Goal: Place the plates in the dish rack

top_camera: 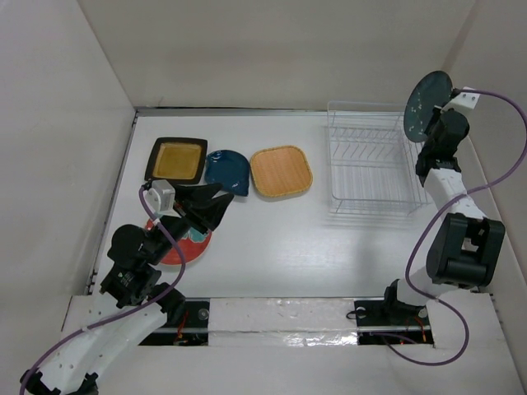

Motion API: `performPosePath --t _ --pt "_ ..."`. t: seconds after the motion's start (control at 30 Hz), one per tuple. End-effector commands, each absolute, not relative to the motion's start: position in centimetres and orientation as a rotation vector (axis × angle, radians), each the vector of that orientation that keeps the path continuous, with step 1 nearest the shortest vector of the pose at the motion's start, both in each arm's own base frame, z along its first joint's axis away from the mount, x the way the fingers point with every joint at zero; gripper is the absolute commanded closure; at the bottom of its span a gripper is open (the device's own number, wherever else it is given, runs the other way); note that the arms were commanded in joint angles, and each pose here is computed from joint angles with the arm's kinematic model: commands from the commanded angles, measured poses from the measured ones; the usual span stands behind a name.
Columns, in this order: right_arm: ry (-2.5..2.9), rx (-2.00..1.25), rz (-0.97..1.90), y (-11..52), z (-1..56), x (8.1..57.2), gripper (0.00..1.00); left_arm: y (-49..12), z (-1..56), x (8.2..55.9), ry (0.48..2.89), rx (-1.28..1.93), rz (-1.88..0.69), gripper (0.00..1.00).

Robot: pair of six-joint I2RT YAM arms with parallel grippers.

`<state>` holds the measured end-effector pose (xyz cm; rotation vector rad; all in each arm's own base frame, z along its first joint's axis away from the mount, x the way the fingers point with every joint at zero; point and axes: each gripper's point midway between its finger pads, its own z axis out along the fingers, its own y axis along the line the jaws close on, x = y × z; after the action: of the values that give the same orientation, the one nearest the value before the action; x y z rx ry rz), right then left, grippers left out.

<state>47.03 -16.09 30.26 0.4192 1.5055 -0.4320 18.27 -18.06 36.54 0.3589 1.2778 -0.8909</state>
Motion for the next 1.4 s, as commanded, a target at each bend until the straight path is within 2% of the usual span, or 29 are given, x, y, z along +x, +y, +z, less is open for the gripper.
performPosePath --t 0.0,0.53,0.9,1.37 --pt "1.166 0.329 -0.432 -15.7 42.1 47.1 1.0 -17.8 38.3 17.4 1.208 0.358 -0.909 0.6" --pt "1.283 0.324 -0.516 -17.3 36.2 49.0 1.0 -17.9 37.9 17.8 1.225 0.358 -0.902 0.58" --pt "1.157 0.352 -0.545 -16.7 42.0 47.8 1.0 -17.9 37.6 18.2 1.239 0.352 -0.888 0.58" --pt "1.235 0.35 -0.592 -17.3 37.4 48.1 1.0 -17.9 37.6 18.2 1.237 0.353 -0.886 0.58"
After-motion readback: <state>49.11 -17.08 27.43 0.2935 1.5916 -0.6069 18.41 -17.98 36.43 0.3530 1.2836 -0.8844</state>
